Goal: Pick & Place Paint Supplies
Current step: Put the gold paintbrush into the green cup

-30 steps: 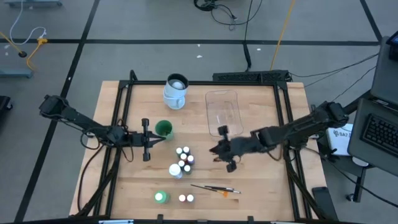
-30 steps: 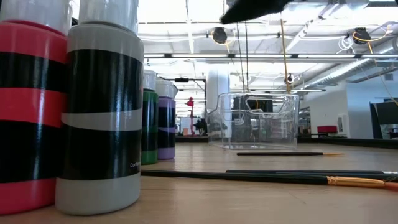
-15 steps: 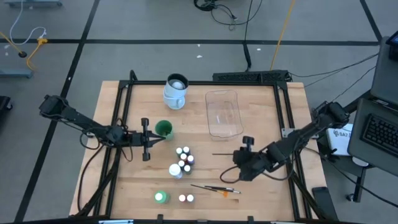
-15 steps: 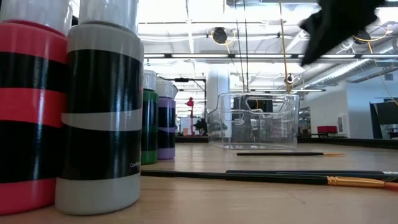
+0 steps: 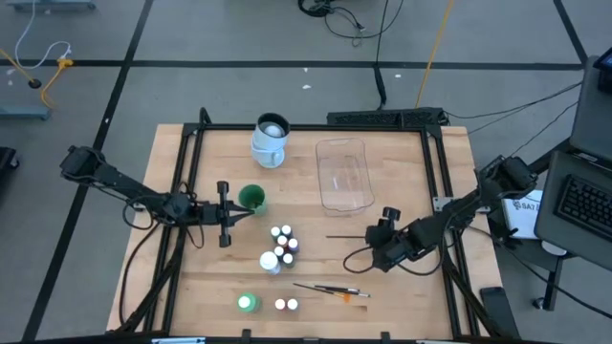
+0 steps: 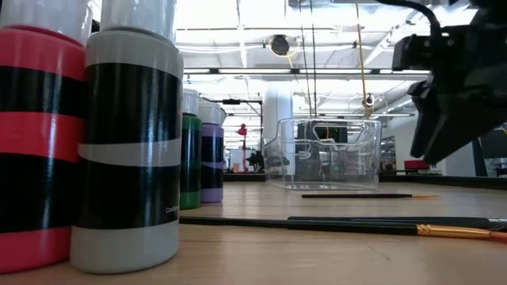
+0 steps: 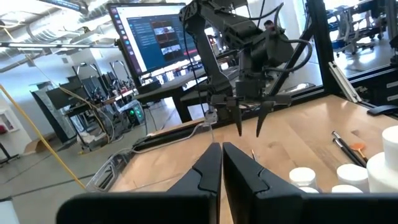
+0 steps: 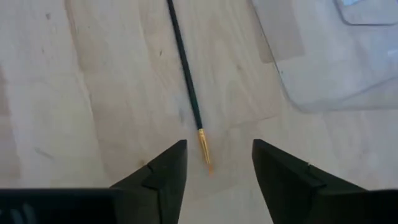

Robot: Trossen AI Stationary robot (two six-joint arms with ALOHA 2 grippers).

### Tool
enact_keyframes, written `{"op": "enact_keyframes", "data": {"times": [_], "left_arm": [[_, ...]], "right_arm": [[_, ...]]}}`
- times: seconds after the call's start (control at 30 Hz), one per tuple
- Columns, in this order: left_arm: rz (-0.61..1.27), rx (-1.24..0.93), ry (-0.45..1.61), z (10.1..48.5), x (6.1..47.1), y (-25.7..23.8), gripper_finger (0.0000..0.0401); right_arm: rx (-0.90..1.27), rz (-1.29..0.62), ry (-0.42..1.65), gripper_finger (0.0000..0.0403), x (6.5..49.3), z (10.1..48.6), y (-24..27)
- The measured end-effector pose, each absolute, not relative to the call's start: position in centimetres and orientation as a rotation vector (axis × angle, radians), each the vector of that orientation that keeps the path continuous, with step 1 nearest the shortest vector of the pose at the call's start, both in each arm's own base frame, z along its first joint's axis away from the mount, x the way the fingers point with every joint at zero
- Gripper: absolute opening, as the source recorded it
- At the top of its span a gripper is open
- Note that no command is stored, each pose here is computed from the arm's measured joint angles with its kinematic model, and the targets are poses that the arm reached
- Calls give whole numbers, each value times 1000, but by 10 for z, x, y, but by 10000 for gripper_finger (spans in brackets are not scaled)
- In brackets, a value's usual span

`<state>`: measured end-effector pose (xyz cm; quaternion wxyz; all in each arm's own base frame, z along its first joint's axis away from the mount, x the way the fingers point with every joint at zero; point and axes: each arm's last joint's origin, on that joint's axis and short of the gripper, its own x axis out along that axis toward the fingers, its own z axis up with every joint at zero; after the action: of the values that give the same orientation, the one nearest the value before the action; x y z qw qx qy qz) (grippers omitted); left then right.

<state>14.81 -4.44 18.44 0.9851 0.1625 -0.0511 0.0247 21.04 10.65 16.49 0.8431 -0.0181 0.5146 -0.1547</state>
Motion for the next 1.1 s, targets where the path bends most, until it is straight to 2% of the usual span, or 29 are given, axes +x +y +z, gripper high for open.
{"op": "enact_keyframes", "data": {"times": [0.43,1.1], "left_arm": [[48,323,-97,184,148,-44,21],[47,313,-99,184,148,-44,21]], "right_arm": [[65,-315,1181,179,208,143,83],[114,-219,1159,133,205,122,83]]}}
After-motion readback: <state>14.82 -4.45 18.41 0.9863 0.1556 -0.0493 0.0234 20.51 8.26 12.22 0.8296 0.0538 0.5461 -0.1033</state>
